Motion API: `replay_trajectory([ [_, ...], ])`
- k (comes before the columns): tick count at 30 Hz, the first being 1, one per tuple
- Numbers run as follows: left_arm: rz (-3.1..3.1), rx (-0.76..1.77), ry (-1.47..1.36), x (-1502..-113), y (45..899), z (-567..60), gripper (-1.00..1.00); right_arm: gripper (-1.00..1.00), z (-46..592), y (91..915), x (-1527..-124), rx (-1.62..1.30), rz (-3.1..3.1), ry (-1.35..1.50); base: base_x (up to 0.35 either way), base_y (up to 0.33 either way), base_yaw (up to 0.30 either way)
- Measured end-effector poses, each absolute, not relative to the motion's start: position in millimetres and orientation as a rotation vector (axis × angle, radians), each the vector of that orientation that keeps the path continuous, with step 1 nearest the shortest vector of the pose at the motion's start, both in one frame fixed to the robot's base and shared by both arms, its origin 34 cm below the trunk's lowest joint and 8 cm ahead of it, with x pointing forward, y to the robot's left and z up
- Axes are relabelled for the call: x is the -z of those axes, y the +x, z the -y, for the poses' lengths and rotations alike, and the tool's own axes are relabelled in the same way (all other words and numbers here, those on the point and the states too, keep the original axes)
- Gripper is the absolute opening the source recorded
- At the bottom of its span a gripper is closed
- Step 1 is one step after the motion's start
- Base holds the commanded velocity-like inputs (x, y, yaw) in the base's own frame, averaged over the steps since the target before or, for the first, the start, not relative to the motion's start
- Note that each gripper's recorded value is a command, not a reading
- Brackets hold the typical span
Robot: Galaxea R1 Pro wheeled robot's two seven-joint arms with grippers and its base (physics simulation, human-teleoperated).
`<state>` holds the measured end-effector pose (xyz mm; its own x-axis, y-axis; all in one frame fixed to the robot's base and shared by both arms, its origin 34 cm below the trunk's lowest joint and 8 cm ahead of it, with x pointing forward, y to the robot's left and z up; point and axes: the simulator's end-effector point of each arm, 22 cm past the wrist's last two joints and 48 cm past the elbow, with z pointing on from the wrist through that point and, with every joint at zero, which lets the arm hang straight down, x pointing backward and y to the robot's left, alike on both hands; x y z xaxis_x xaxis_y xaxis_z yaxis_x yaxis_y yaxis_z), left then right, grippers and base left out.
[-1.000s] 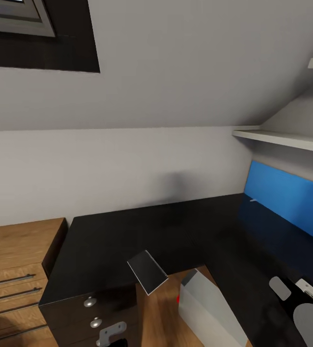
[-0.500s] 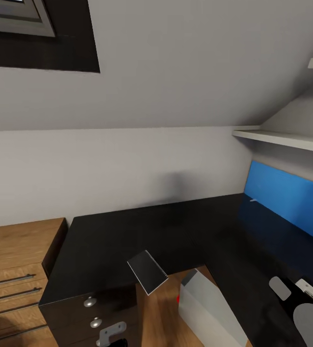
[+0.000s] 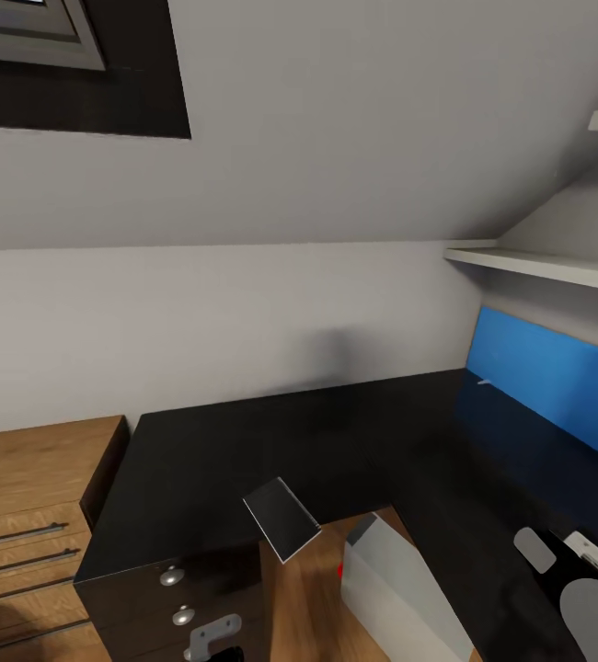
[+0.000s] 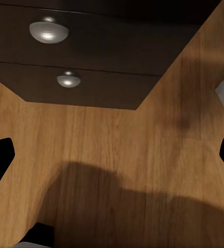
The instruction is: In the bedroom, organize the workspace by keeping the computer under the desk, ensuring the monitor is on the desk, placing the keyboard on the desk next to the monitor, placing the mouse on the desk next to the keyboard, moving the folder from the swivel chair onto the desk next to the mouse, stacking the notebook on top of the folder with the pen on top of the notebook, and positioning the swivel chair next to the desk.
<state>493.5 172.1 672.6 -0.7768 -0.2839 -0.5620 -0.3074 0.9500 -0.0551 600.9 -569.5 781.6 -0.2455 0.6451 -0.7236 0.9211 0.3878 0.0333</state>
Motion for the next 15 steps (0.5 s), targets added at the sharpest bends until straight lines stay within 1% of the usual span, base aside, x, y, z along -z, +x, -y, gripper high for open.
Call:
replay_trajectory([
  [9,-2.524,-0.085,-0.417,-664.7,487.6,-181.4,1.00,1.00,570.8,607.5,-790.2,0.542,-1.928,1.330,0.000,0.000,0.000],
  [15,-2.552,-0.136,-0.416,-651.7,476.1,-191.6,1.00,1.00,556.3,622.4,-798.0,0.518,-1.896,1.307,0.000,0.000,0.000],
])
